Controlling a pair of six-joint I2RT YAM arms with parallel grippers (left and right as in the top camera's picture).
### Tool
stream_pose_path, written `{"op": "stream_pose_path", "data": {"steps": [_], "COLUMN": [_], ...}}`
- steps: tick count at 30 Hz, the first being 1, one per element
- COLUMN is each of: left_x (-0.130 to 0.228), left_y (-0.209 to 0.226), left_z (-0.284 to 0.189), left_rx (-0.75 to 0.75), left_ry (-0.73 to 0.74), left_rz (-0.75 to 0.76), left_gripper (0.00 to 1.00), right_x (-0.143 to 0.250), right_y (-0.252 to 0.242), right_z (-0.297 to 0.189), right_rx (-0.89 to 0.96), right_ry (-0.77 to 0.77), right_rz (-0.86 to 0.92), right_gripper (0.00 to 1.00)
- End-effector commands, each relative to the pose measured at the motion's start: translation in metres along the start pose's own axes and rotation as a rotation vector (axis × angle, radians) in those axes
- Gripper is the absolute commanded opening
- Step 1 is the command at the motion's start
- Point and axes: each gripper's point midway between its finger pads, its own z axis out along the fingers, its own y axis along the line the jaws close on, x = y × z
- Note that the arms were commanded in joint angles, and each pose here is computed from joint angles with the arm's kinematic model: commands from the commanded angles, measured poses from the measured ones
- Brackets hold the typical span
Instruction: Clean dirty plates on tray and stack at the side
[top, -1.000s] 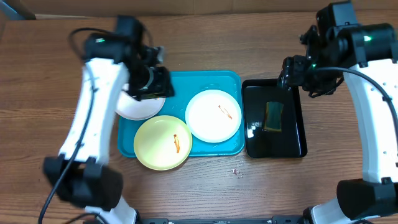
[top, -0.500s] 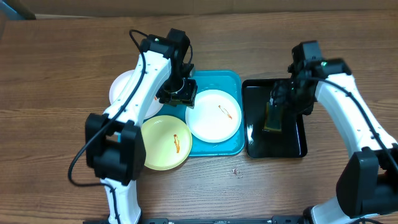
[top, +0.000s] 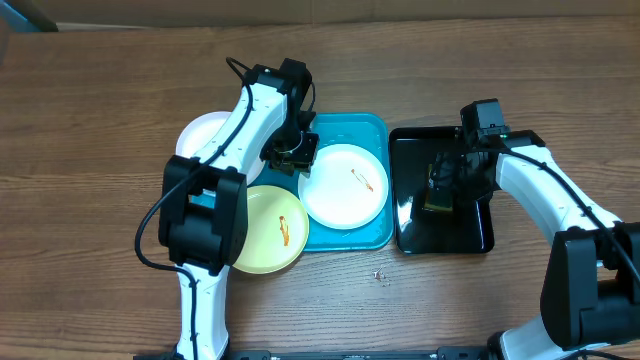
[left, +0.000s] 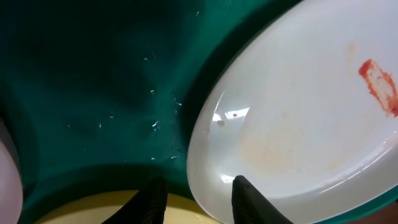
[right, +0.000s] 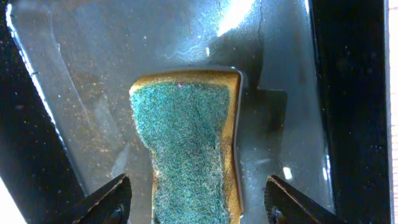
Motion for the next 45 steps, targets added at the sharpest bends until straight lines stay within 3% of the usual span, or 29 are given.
{"op": "stream_pose_path", "data": {"steps": [1, 5, 15, 25, 26, 27, 28, 29, 31, 39, 45], "left_x": [0.0, -0.007, -0.022, -0.065, -0.069, -0.071, -0.073, -0.074, -0.072, -0.011, -0.004], "left_y": [0.002, 0.007, 0.005, 0.002, 0.004, 0.004, 0.005, 0.006, 0.006, -0.004, -0.004], "left_z": [0.014, 0.022, 0.022, 0.016, 0.015, 0.014, 0.014, 0.012, 0.008, 0.002, 0.005], "left_rx": [-0.021, -0.048, -0.056, -0.049, -0.058, -0.064, -0.072, -0.08, -0.083, -0.022, -0.039], "left_ry": [0.027, 0.014, -0.05, -0.224, -0.241, -0.251, -0.258, -0.262, -0.257, -0.001, 0.025], "left_rz": [-0.012, -0.01, 0.008, 0.049, 0.05, 0.053, 0.062, 0.067, 0.066, -0.06, -0.067], "left_gripper": [0.38, 0.35, 0.1, 0.04, 0.04, 0.14, 0.31, 0.42, 0.5, 0.48, 0.43], "right_x": [0.001, 0.002, 0.008, 0.014, 0.014, 0.015, 0.015, 0.014, 0.01, 0.006, 0.008], "right_y": [-0.003, -0.003, -0.005, -0.007, -0.007, -0.008, -0.008, -0.008, -0.007, -0.005, -0.006], "right_z": [0.0, 0.0, 0.0, 0.0, 0.0, 0.0, 0.0, 0.0, 0.0, 0.0, 0.0], "right_rx": [0.012, 0.013, 0.022, 0.03, 0.031, 0.031, 0.032, 0.033, 0.028, 0.02, 0.023], "right_ry": [0.001, 0.004, 0.027, 0.052, 0.055, 0.056, 0.056, 0.051, 0.038, 0.022, 0.029], "right_rz": [0.006, 0.006, 0.009, 0.011, 0.012, 0.012, 0.012, 0.01, 0.002, 0.001, 0.001], "right_gripper": [0.7, 0.7, 0.7, 0.7, 0.7, 0.7, 0.7, 0.7, 0.7, 0.7, 0.7]}}
